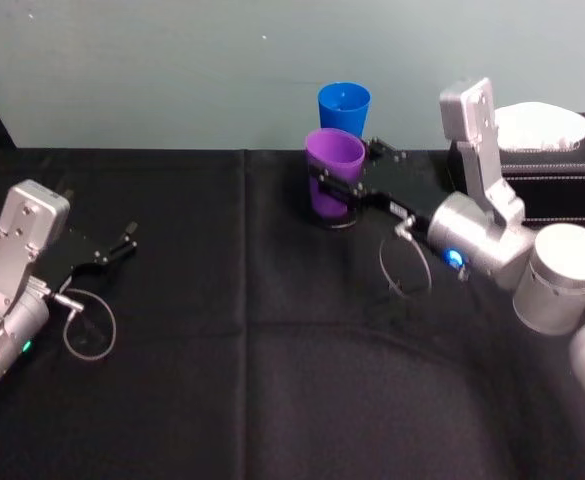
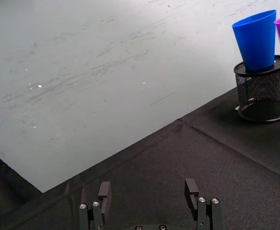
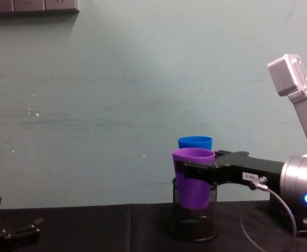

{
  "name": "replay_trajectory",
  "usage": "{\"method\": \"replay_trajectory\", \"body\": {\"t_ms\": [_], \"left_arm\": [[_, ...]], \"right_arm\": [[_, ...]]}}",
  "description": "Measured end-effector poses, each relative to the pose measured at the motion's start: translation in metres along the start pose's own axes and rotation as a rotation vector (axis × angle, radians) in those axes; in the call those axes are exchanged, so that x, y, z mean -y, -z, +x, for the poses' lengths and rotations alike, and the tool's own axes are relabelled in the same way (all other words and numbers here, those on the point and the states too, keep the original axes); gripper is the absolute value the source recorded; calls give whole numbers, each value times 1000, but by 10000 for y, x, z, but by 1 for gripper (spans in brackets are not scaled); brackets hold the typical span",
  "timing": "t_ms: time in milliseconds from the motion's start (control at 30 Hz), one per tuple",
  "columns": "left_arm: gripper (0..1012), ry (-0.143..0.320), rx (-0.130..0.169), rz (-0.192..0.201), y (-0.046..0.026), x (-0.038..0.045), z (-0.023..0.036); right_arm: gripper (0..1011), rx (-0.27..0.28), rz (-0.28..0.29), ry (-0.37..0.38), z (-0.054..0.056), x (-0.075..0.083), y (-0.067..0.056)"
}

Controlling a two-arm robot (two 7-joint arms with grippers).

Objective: Pick up one cup with a gripper and tap it against the other cup.

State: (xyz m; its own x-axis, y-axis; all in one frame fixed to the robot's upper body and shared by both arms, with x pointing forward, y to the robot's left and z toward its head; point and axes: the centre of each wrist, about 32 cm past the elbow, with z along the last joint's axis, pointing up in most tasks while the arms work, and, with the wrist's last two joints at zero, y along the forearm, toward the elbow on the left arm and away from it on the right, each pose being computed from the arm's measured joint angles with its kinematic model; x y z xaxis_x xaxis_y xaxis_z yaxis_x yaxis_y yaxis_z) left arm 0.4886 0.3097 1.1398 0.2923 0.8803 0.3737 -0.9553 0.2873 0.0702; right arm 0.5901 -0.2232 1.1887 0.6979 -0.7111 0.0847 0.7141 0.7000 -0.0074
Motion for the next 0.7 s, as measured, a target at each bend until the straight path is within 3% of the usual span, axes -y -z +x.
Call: {"method": "replay_trajectory", "body": {"t_ms": [700], "left_arm": [[1005,0,0,0,0,0,0]], "right_arm": [[729,37,10,-52,-306,650,112]]}}
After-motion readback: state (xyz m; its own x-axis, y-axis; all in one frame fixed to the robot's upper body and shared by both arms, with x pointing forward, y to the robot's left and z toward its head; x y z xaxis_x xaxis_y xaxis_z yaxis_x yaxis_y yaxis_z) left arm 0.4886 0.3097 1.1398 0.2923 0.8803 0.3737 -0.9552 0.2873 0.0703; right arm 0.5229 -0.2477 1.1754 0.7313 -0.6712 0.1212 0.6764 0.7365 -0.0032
